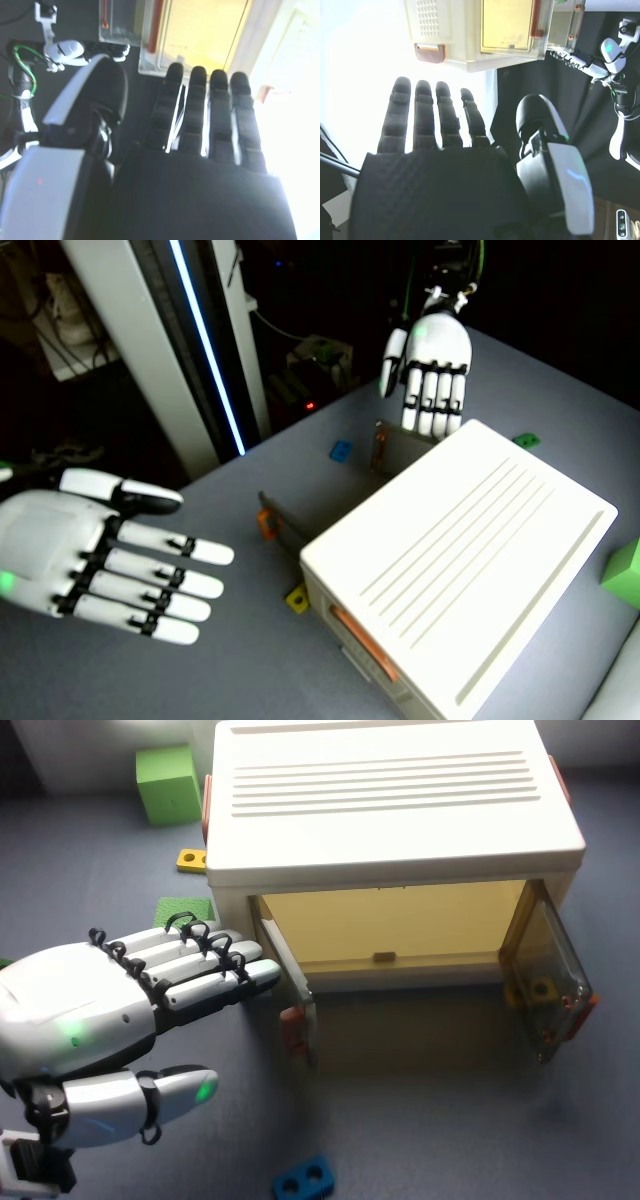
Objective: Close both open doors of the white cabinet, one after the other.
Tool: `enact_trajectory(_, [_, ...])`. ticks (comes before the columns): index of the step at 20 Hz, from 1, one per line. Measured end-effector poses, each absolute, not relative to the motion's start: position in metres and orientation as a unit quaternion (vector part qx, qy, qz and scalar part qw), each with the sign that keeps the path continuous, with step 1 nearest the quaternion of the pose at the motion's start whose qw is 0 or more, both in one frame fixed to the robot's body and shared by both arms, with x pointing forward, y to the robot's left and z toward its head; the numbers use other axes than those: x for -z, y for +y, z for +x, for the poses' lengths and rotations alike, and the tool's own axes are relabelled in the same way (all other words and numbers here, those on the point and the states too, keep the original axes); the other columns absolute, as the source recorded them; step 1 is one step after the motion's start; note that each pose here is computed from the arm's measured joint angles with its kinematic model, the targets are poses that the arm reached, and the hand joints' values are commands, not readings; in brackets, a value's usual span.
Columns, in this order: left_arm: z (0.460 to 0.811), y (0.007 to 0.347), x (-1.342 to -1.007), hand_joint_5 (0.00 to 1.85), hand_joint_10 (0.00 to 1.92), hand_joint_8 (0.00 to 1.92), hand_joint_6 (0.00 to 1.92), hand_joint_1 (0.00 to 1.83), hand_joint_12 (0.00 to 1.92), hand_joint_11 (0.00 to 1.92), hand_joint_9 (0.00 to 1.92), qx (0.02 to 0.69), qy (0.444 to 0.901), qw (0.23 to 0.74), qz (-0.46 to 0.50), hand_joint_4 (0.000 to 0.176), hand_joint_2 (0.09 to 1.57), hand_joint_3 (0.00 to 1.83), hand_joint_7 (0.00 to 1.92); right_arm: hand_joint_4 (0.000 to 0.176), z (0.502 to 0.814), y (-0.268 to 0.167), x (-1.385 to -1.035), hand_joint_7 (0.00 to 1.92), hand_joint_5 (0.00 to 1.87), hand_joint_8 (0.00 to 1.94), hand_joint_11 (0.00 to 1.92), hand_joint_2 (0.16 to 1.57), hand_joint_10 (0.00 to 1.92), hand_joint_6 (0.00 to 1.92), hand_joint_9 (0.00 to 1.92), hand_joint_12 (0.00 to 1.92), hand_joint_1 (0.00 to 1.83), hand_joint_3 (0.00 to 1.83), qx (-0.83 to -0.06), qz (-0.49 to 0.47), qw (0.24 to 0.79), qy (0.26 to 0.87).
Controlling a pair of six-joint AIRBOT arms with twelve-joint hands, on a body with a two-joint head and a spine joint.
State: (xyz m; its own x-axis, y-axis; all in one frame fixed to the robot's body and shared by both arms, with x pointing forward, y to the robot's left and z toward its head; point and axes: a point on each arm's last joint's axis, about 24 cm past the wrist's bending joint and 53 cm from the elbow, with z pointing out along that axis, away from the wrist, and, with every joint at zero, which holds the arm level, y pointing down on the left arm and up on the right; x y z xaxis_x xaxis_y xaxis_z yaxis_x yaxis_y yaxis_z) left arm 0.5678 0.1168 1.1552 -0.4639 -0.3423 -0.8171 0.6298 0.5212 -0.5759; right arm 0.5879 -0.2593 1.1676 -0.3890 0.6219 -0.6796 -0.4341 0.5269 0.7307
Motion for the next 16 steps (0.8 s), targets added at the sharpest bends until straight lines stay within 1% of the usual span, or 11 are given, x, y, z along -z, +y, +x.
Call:
enact_trajectory(1, [0.568, 0.116, -1.156, 0.0, 0.0, 0.0, 0.0, 0.0, 0.01, 0.0, 0.0, 0.48, 0.708, 0.508, 0.102, 0.0, 1.57, 0.13, 0.0, 0.079, 0.588, -0.259, -1.168, 0.0, 0.01, 0.0, 0.03, 1.36, 0.0, 0.0, 0.0, 0.0, 0.0, 0.0, -0.482, 0.069, 0.549, 0.68])
enact_trajectory(2, [0.568, 0.113, -1.157, 0.0, 0.0, 0.0, 0.0, 0.0, 0.0, 0.0, 0.0, 0.481, 0.707, 0.508, 0.107, 0.0, 1.57, 0.12, 0.0, 0.074, 0.588, -0.259, -1.168, 0.0, 0.0, 0.0, 0.02, 1.36, 0.0, 0.0, 0.0, 0.0, 0.0, 0.0, -0.481, 0.069, 0.549, 0.68])
enact_trajectory(3, [0.567, 0.111, -1.156, 0.01, 0.0, 0.0, 0.0, 0.0, 0.0, 0.0, 0.0, 0.483, 0.706, 0.507, 0.108, 0.0, 1.57, 0.12, 0.0, 0.083, 0.588, -0.259, -1.167, 0.0, 0.0, 0.0, 0.03, 1.35, 0.0, 0.0, 0.0, 0.0, 0.0, 0.0, -0.481, 0.07, 0.548, 0.68])
enact_trajectory(4, [0.568, 0.109, -1.156, 0.01, 0.0, 0.0, 0.0, 0.0, 0.0, 0.0, 0.0, 0.485, 0.705, 0.506, 0.109, 0.0, 1.57, 0.12, 0.0, 0.083, 0.588, -0.259, -1.168, 0.0, 0.0, 0.0, 0.03, 1.35, 0.0, 0.0, 0.0, 0.0, 0.0, 0.0, -0.481, 0.069, 0.548, 0.68])
enact_trajectory(7, [0.569, 0.106, -1.158, 0.03, 0.0, 0.0, 0.0, 0.0, 0.0, 0.0, 0.0, 0.486, 0.703, 0.507, 0.112, 0.0, 1.57, 0.16, 0.0, 0.063, 0.588, -0.26, -1.168, 0.0, 0.01, 0.0, 0.02, 1.36, 0.0, 0.0, 0.0, 0.0, 0.02, 0.0, -0.481, 0.07, 0.549, 0.68])
enact_trajectory(8, [0.57, 0.105, -1.158, 0.04, 0.0, 0.0, 0.01, 0.0, 0.0, 0.01, 0.0, 0.487, 0.702, 0.507, 0.111, 0.0, 1.57, 0.16, 0.0, 0.063, 0.588, -0.26, -1.167, 0.0, 0.01, 0.0, 0.02, 1.36, 0.0, 0.0, 0.0, 0.0, 0.01, 0.0, -0.481, 0.07, 0.548, 0.68])
enact_trajectory(11, [0.57, 0.1, -1.158, 0.02, 0.0, 0.0, 0.0, 0.0, 0.01, 0.02, 0.0, 0.491, 0.7, 0.506, 0.115, 0.0, 1.57, 0.18, 0.0, 0.051, 0.588, -0.26, -1.167, 0.0, 0.01, 0.0, 0.01, 1.38, 0.0, 0.0, 0.0, 0.0, 0.01, 0.01, -0.482, 0.071, 0.548, 0.68])
enact_trajectory(12, [0.57, 0.098, -1.157, 0.02, 0.0, 0.0, 0.0, 0.0, 0.01, 0.03, 0.0, 0.492, 0.7, 0.505, 0.118, 0.0, 1.57, 0.18, 0.0, 0.061, 0.588, -0.26, -1.167, 0.0, 0.01, 0.0, 0.02, 1.37, 0.0, 0.0, 0.0, 0.0, 0.01, 0.0, -0.482, 0.071, 0.548, 0.68])
enact_trajectory(13, [0.569, 0.096, -1.158, 0.01, 0.0, 0.0, 0.0, 0.0, 0.01, 0.02, 0.0, 0.491, 0.699, 0.505, 0.123, 0.0, 1.57, 0.19, 0.0, 0.055, 0.588, -0.26, -1.167, 0.0, 0.01, 0.0, 0.01, 1.37, 0.0, 0.0, 0.0, 0.0, 0.01, 0.0, -0.482, 0.071, 0.548, 0.68])
enact_trajectory(15, [0.571, 0.095, -1.159, 0.01, 0.0, 0.0, 0.0, 0.0, 0.01, 0.02, 0.0, 0.493, 0.698, 0.505, 0.123, 0.0, 1.57, 0.19, 0.0, 0.063, 0.588, -0.26, -1.167, 0.0, 0.0, 0.0, 0.0, 1.37, 0.0, 0.0, 0.0, 0.0, 0.01, 0.0, -0.482, 0.071, 0.548, 0.68])
enact_trajectory(16, [0.57, 0.094, -1.158, 0.01, 0.0, 0.0, 0.0, 0.0, 0.01, 0.03, 0.0, 0.493, 0.698, 0.504, 0.124, 0.0, 1.57, 0.19, 0.0, 0.057, 0.588, -0.26, -1.167, 0.0, 0.01, 0.0, 0.01, 1.37, 0.0, 0.0, 0.0, 0.0, 0.02, 0.0, -0.482, 0.071, 0.548, 0.68])
